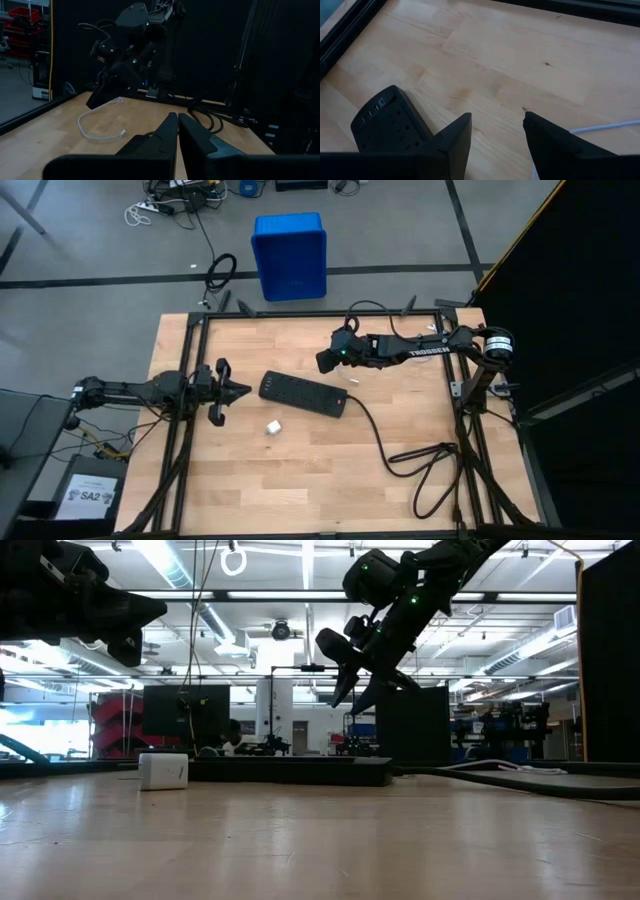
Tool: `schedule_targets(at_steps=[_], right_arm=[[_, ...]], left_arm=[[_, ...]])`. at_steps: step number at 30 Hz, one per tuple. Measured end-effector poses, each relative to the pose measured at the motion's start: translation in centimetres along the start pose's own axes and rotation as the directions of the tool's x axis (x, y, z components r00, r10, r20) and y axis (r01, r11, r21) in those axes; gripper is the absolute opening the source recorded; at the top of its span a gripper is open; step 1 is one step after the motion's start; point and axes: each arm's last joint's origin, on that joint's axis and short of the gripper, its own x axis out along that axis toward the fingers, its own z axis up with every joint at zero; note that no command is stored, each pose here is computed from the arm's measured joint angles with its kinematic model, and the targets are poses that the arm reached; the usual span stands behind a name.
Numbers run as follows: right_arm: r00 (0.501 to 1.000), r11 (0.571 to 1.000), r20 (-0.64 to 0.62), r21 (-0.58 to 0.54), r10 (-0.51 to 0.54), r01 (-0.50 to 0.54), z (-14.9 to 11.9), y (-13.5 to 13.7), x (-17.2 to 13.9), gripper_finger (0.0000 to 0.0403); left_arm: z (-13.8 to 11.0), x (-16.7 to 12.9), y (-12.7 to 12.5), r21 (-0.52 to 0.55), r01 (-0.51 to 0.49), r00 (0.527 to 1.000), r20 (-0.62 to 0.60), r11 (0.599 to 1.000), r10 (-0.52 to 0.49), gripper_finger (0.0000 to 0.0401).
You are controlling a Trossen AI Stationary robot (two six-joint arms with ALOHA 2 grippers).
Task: Insert USB
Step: Insert the purple charger cable into the white charger adapter
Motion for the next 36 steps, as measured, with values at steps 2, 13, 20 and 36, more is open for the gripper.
schedule_targets(at_steps=[2,13,20,36], right_arm=[[1.0,1.0,0.0,0.0,0.0,0.0,0.01,-0.01,0.0,0.016],[1.0,1.0,0.0,0.0,-0.002,0.002,0.04,-0.05,0.02,0.016],[1.0,1.0,0.0,-0.002,-0.002,0.002,0.04,-0.05,0.02,0.016],[0.999,0.979,-0.037,-0.201,0.035,-0.042,-0.07,0.05,0.03,0.0161]], left_arm=[[0.0,0.0,0.0,0.0,0.001,1.0,0.0,1.0,-0.001,0.0001],[0.01,0.0,0.0,0.0,0.0,1.0,0.0,1.0,0.0,0.0001],[0.0,0.0,0.0,0.0,0.0,1.0,0.0,1.0,0.0,0.0001],[0.01,0.0,0.0,0.0,0.0,1.0,0.0,1.0,0.0,0.0001]])
